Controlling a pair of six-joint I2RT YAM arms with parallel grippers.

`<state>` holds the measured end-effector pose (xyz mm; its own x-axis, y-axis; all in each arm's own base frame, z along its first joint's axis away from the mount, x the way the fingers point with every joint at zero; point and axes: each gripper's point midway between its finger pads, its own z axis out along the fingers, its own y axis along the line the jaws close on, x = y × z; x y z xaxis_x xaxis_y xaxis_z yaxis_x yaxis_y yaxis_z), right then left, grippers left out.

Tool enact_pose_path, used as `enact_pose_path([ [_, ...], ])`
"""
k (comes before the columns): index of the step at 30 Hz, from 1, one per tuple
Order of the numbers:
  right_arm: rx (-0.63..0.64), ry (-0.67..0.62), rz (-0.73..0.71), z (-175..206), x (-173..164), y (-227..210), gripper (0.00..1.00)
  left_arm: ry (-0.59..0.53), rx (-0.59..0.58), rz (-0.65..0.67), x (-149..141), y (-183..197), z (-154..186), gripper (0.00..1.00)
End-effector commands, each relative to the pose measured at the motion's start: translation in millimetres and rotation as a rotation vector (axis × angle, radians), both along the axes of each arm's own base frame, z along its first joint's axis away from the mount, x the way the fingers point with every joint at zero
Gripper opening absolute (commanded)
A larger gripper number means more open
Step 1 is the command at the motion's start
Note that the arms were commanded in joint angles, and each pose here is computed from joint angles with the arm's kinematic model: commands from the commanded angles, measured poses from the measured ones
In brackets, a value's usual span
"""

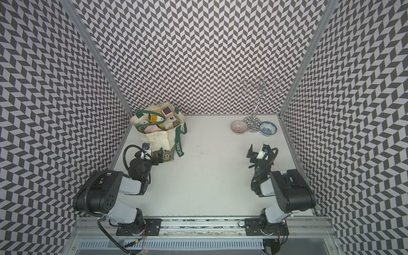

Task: Take out the pencil sharpeners from the tote bags
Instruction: Move the canvas bag to the center of the board.

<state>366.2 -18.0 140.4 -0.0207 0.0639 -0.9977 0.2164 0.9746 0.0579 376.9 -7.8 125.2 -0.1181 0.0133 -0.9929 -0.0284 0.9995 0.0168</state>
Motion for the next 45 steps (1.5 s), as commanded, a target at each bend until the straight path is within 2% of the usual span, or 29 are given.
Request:
enact_pose_path([
  [1, 0.007, -0.079, -0.032, 18, -3, -6, 0.99, -0.158, 0.002, 0.195, -15, 25, 38, 1.00],
  [4, 0.001, -0.095, -0.004, 24, -16, -1, 0.98, -0.280, 0.032, 0.203, -44, 21, 57, 1.00],
  [6, -0.020, -0.132, 0.018, 32, -26, 3, 0.96, -0.319, 0.040, 0.370, -62, 31, 71, 1.00],
  [7, -0.022, -0.194, -0.015, 47, -34, 0, 0.97, -0.324, 0.053, 0.369, -65, 28, 77, 1.00],
  [8, -0.024, -0.197, -0.030, 50, -37, -1, 0.97, -0.325, 0.061, 0.342, -64, 23, 81, 1.00],
  [11, -0.025, -0.186, -0.022, 61, -38, 2, 0.97, -0.254, 0.023, 0.386, -61, 27, 85, 1.00],
  [12, 0.000, -0.199, -0.024, 68, -39, 1, 0.97, -0.195, 0.014, 0.378, -57, 27, 81, 1.00],
  [15, 0.154, -0.216, -0.050, 82, -37, -4, 0.95, -0.163, -0.094, 0.421, -61, 38, 92, 1.00],
  [19, 0.230, -0.208, -0.013, 106, -25, 3, 0.95, -0.185, -0.256, 0.377, -71, 28, 101, 1.00],
  [22, 0.251, -0.203, 0.030, 120, -25, 10, 0.95, -0.168, -0.445, 0.254, -70, 8, 113, 0.99],
  [24, 0.276, -0.210, 0.080, 132, -29, 17, 0.95, -0.076, -0.560, 0.145, -68, -12, 128, 0.96],
  [26, 0.292, -0.217, 0.154, 147, -33, 29, 0.95, -0.064, -0.606, 0.027, -71, -31, 155, 0.93],
  [29, 0.319, -0.174, 0.317, 168, -34, 57, 0.91, -0.008, -0.579, -0.154, -79, -60, 197, 0.92],
  [31, 0.321, -0.114, 0.475, 179, -33, 86, 0.88, 0.063, -0.529, -0.190, -85, -67, 214, 0.91],
  [33, 0.367, -0.035, 0.653, 187, -33, 118, 0.87, 0.128, -0.478, -0.161, -95, -61, 222, 0.90],
  [36, 0.469, 0.094, 0.848, 194, -33, 161, 0.86, 0.153, -0.426, -0.098, -113, -45, 220, 0.90],
  [39, 0.481, 0.163, 1.000, 203, -34, 209, 0.86, 0.162, -0.402, -0.074, -131, -36, 218, 0.90],
  [43, 0.468, 0.282, 1.054, 197, -11, 261, 0.87, 0.158, -0.364, -0.041, -144, -25, 221, 0.90],
  [45, 0.493, 0.350, 1.085, 189, 5, 287, 0.78, 0.140, -0.351, -0.018, -152, -18, 227, 0.89],
])
